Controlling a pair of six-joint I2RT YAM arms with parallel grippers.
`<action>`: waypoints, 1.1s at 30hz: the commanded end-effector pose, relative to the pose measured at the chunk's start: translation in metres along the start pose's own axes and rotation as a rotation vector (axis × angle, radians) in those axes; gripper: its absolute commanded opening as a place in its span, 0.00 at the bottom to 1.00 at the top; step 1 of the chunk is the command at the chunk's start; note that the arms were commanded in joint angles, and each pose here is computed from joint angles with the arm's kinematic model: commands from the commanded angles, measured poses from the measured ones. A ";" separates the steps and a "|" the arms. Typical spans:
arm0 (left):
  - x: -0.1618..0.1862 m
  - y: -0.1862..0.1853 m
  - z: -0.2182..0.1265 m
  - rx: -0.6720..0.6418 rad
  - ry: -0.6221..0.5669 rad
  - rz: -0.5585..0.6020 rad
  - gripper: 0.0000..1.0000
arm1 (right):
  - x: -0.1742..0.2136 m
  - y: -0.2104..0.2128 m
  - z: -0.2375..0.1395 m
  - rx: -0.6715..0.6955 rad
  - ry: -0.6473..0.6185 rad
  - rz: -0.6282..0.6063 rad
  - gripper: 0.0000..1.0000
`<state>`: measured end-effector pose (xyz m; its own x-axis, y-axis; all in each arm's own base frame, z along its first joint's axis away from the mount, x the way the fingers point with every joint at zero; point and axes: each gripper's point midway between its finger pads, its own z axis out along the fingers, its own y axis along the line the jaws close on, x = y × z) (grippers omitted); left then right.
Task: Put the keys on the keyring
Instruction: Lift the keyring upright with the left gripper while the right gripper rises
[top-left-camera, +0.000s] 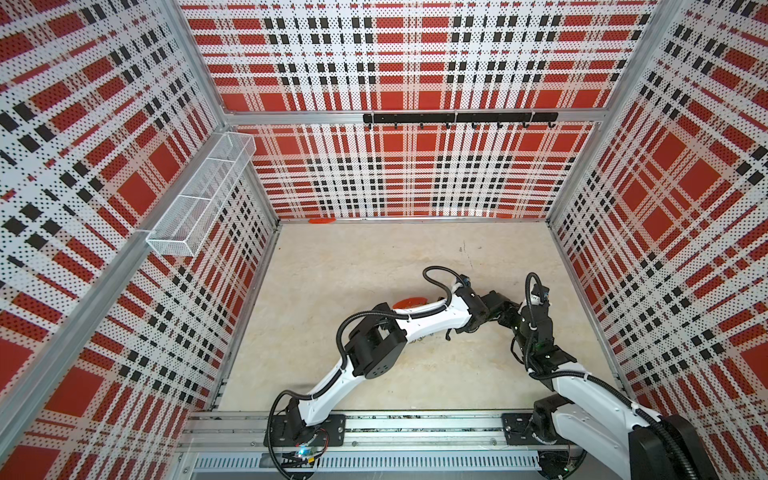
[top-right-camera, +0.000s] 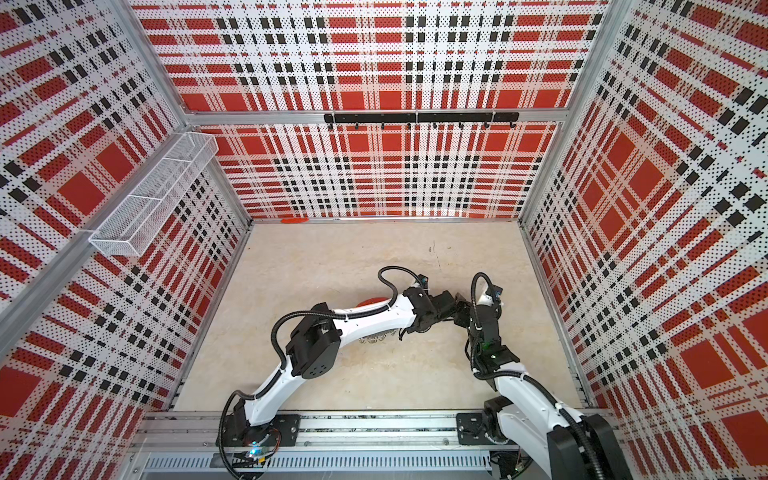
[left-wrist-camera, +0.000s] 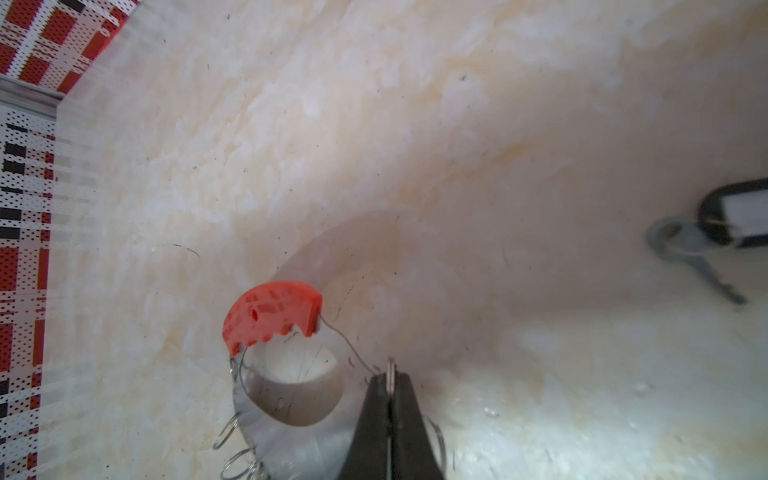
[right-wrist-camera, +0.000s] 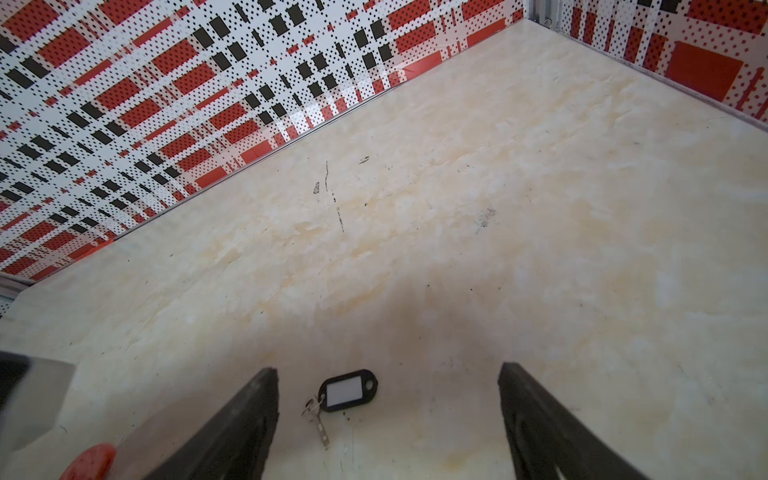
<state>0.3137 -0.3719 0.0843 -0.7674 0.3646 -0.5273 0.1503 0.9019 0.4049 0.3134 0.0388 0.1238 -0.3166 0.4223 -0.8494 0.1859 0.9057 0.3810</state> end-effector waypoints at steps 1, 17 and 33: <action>-0.028 0.031 -0.034 -0.005 -0.094 -0.005 0.00 | -0.013 0.007 -0.002 -0.027 -0.042 0.007 0.86; -0.118 0.099 -0.145 0.330 -0.518 -0.015 0.00 | -0.085 0.046 -0.023 -0.026 -0.011 -0.094 0.70; -0.144 0.153 -0.227 0.710 -0.802 0.045 0.00 | -0.149 0.154 -0.066 -0.418 0.113 -0.131 0.70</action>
<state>0.3200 -0.3312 0.3672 -0.2353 0.2661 -0.9348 0.5745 0.8139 0.0871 0.3350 0.0996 0.3336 -0.3685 0.3169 -0.8740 -0.1494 0.9077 0.3921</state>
